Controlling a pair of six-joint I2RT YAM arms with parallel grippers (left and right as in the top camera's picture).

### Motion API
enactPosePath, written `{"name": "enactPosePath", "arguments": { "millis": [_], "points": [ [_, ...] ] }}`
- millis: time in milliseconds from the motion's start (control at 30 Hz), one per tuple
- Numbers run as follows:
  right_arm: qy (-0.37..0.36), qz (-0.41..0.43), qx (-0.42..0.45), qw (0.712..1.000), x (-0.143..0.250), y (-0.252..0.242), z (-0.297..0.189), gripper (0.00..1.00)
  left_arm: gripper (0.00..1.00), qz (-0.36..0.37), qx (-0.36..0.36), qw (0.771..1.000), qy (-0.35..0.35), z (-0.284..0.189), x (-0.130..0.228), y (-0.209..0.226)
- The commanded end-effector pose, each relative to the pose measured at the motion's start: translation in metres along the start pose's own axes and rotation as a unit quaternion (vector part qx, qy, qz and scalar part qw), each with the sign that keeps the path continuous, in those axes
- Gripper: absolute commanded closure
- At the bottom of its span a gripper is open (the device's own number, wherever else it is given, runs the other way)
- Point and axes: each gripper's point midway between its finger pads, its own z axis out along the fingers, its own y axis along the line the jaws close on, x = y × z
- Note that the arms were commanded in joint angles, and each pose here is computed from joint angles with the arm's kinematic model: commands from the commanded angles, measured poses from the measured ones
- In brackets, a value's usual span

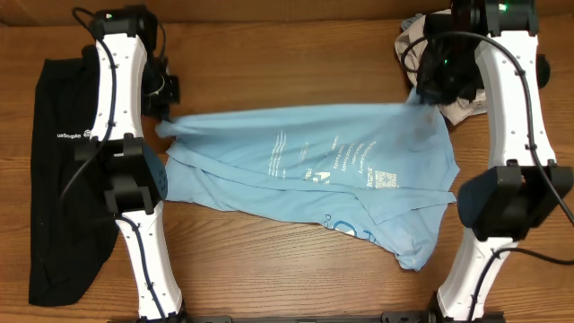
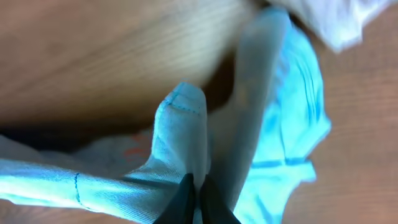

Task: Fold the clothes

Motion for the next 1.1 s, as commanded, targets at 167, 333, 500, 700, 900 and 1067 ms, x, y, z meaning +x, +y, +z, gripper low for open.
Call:
{"name": "enactPosePath", "arguments": {
  "millis": [167, 333, 500, 700, 900, 1067],
  "points": [
    [0.000, 0.054, 0.076, 0.996, 0.046, -0.039, -0.001, 0.96, 0.96, 0.007, -0.019, 0.999, 0.041, 0.019, 0.013, 0.015],
    [0.024, 0.057, 0.064, 0.996, 0.085, -0.045, 0.029, 0.96, 0.96, 0.015, -0.018, 0.999, 0.023, 0.001, 0.017, 0.015],
    [0.062, 0.070, 0.057, 0.994, 0.109, -0.050, 0.077, 0.96, 0.96, 0.024, -0.031, 0.998, 0.045, 0.000, 0.038, 0.018],
    [0.083, 0.072, 0.049, 0.993, 0.122, -0.050, 0.094, 0.79, 0.85, 0.045, -0.033, 0.996, 0.076, 0.028, 0.048, 0.011],
    [0.101, 0.074, 0.054, 0.991, 0.133, -0.053, 0.098, 0.64, 0.43, 0.068, -0.035, 0.992, 0.098, 0.049, 0.057, 0.002],
    [0.057, 0.062, 0.041, 0.996, 0.111, -0.049, 0.101, 0.61, 0.38, 0.070, -0.031, 0.995, 0.072, 0.055, 0.044, -0.003]
  ]
}}
